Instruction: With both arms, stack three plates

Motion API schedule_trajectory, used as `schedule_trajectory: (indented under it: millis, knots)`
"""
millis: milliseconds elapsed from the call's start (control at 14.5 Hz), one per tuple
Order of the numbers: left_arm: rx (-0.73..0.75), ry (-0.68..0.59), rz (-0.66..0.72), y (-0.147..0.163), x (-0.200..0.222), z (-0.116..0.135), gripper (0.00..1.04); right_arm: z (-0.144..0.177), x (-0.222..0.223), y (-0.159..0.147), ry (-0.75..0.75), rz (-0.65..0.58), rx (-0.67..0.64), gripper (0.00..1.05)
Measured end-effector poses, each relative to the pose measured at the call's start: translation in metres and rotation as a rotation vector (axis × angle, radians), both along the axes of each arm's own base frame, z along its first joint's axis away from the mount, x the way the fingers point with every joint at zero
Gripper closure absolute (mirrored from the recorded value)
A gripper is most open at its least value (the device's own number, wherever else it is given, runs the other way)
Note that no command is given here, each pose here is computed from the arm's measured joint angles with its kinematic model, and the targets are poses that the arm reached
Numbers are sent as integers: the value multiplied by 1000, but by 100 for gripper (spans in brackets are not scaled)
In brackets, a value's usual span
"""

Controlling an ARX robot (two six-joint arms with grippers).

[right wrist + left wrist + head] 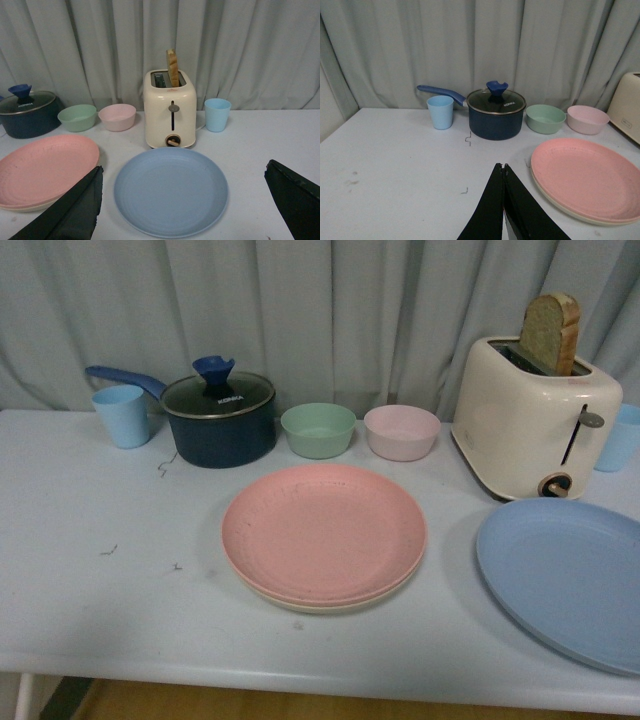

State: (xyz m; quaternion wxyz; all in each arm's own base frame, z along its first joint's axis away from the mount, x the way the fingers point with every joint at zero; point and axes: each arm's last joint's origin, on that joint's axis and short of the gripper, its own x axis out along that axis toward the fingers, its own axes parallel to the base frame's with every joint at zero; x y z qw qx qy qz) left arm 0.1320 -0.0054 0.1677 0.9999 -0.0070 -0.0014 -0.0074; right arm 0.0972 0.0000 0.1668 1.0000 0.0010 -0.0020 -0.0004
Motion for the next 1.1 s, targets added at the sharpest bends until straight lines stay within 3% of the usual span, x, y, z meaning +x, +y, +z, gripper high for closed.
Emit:
schedule_trajectory:
  millis: [962, 1100]
  knots:
    - [0, -7, 13, 5, -23, 2, 103, 0, 0, 0, 0, 0, 0, 6]
    - [0, 47, 10, 5, -32, -5, 103, 0, 0, 0, 0, 0, 0, 6]
